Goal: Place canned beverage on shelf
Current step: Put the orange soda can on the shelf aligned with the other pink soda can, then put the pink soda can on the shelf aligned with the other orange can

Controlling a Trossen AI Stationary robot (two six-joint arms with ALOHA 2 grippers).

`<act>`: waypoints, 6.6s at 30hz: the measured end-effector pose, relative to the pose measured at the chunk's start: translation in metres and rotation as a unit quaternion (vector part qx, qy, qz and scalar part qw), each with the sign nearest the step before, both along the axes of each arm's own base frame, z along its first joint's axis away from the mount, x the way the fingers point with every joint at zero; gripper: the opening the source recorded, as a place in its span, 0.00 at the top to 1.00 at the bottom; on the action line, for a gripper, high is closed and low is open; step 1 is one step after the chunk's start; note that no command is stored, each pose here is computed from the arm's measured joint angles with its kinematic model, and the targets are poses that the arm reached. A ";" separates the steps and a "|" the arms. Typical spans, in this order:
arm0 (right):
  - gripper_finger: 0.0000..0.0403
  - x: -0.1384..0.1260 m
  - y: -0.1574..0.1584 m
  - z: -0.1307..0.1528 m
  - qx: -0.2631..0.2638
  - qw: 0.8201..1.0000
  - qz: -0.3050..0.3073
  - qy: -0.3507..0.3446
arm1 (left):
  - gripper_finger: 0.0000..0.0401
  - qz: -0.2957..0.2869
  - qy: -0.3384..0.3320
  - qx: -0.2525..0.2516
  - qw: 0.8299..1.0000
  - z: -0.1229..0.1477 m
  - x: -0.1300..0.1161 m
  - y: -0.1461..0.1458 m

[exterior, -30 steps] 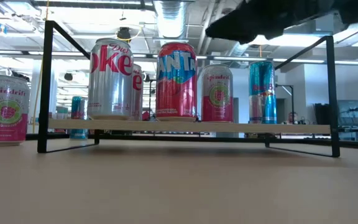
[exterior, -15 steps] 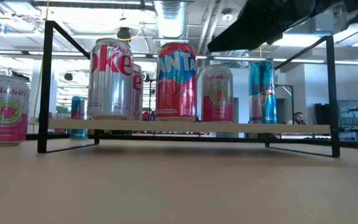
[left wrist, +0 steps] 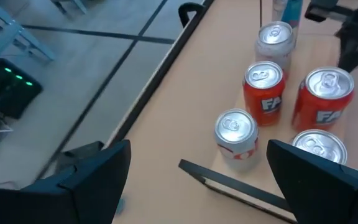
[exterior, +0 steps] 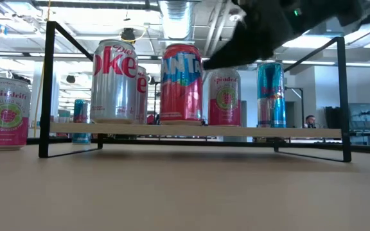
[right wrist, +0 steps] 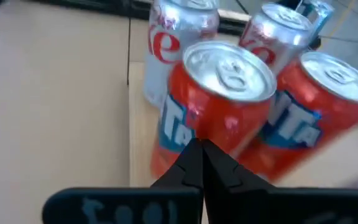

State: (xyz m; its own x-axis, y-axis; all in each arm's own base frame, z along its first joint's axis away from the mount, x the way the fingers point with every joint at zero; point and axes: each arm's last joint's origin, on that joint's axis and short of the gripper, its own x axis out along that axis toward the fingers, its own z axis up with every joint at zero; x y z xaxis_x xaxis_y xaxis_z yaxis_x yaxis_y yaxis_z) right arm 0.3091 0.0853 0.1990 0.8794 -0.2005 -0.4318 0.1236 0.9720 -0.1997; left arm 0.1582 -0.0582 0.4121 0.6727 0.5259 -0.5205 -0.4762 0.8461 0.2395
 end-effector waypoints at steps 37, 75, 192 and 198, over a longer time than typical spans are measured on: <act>0.94 -0.030 0.038 0.032 -0.012 0.996 0.089 -0.026 | 0.10 0.227 0.155 -0.312 0.910 -0.092 -0.035 0.047; 0.93 -0.033 0.043 0.030 0.005 0.996 0.090 -0.018 | 0.10 0.148 0.231 -0.329 0.904 -0.153 -0.020 0.047; 0.93 -0.047 0.065 0.025 0.032 0.993 0.112 0.005 | 0.36 -0.119 0.302 -0.449 0.833 -0.080 0.043 -0.062; 0.93 -0.051 0.071 0.024 0.043 0.992 0.115 0.008 | 0.36 -0.230 0.288 -0.470 0.802 -0.102 0.074 -0.115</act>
